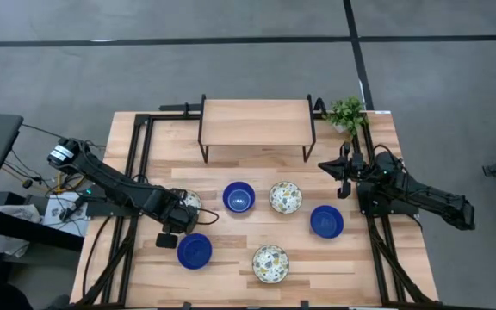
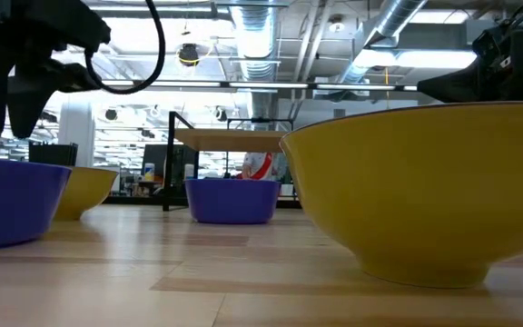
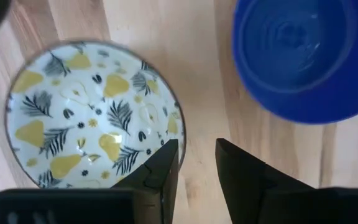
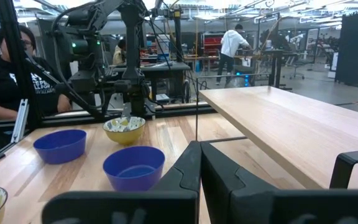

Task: Pick & Place Mini bowls
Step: Put the top left patterned bowl on the shelf

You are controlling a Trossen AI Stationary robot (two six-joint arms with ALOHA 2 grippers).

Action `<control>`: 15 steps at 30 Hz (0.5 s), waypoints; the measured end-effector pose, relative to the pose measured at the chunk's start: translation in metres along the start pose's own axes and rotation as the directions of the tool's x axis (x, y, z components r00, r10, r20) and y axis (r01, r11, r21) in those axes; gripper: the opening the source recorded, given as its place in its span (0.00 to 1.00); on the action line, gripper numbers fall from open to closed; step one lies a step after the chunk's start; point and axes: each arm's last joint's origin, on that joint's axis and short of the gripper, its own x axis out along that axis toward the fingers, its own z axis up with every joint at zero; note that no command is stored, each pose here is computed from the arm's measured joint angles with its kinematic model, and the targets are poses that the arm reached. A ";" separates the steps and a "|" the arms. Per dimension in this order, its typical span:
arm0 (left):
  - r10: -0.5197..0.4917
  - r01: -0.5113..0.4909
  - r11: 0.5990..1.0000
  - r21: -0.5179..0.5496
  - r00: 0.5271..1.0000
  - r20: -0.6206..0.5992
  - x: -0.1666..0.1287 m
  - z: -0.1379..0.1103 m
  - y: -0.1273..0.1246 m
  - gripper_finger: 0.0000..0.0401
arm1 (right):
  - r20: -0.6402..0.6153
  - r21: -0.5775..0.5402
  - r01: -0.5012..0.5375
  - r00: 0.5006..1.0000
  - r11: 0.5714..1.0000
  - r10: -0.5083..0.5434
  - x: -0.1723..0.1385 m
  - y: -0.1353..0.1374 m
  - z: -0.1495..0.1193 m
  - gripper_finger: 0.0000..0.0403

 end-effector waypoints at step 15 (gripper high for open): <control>0.004 -0.004 1.000 0.001 0.998 -0.070 0.022 -0.015 0.002 0.26 | 0.000 -0.001 0.000 1.000 1.000 0.000 0.000 0.000 0.000 0.00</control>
